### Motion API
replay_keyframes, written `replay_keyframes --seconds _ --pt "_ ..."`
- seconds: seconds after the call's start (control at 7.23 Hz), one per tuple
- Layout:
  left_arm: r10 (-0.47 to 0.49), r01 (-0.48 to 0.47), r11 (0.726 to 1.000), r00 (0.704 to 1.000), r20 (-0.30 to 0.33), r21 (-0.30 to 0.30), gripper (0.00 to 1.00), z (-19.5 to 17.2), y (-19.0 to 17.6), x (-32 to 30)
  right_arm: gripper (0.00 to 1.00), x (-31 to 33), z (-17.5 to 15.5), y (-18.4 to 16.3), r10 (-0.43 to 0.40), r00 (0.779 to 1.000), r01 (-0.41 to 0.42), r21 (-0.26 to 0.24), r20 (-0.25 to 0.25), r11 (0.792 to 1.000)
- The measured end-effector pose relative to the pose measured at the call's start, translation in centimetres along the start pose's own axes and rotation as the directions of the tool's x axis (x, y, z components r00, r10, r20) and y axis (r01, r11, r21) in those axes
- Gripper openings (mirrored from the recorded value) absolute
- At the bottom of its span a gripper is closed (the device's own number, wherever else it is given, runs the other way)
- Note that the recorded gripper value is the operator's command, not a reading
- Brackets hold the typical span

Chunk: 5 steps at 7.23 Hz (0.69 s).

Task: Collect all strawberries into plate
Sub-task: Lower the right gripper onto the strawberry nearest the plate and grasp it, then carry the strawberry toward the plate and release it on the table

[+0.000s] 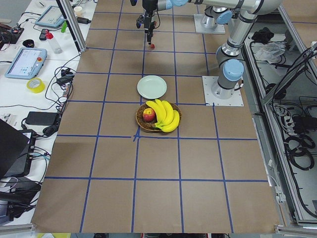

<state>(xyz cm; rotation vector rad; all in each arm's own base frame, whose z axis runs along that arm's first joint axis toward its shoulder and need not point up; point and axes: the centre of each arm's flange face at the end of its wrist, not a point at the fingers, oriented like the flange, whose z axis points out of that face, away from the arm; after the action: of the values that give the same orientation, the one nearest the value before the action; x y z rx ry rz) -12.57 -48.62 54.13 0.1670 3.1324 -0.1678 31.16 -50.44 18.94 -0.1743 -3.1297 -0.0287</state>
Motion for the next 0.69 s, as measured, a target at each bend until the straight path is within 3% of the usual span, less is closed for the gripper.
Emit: replay_keyframes --seconds 0.42,0.69 --pt "0.0 0.0 1.0 1.0 0.0 0.001 1.0 -0.08 0.06 0.01 0.09 -0.81 1.22 0.38 -0.008 1.0 0.009 -0.011 0.022 1.0" --pt "0.0 0.0 1.0 1.0 0.0 0.0 1.0 -0.06 0.06 0.02 0.07 -1.1 1.13 0.38 -0.027 0.999 0.028 -0.019 0.043 0.999"
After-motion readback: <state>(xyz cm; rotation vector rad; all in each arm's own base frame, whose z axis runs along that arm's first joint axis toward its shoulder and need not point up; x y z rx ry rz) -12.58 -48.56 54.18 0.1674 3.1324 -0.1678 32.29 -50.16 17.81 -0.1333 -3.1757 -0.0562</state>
